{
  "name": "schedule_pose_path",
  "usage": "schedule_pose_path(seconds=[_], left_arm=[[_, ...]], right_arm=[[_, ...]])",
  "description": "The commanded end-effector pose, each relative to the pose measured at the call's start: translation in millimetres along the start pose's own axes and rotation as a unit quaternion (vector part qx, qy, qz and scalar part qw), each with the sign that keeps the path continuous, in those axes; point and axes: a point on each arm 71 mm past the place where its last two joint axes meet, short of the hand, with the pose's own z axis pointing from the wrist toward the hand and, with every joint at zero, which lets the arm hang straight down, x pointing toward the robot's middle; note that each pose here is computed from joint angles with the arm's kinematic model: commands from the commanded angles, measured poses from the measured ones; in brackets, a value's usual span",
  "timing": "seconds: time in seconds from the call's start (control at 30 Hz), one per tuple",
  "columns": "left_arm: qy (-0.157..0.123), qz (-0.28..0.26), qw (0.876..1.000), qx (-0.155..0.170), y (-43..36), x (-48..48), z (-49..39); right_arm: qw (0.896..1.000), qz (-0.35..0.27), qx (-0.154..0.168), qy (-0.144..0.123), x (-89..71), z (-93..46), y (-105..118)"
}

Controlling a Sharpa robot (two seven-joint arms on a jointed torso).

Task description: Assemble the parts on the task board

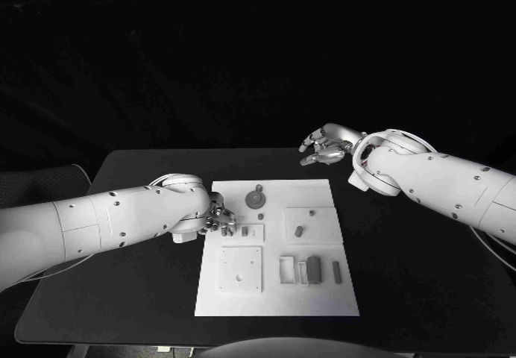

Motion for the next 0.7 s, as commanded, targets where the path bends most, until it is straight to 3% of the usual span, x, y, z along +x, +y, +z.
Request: schedule_pose_path(seconds=[0.03,0.7], left_arm=[[-0.003,-0.003,1.0,0.007,-1.9,0.2,-0.8],[-0.013,-0.007,1.0,0.016,-5.6,-0.2,-2.3]], right_arm=[[1.0,-0.002,-0.003,0.007,1.8,0.3,0.9],[1.0,-0.002,-0.002,0.008,2.7,0.6,0.5]])
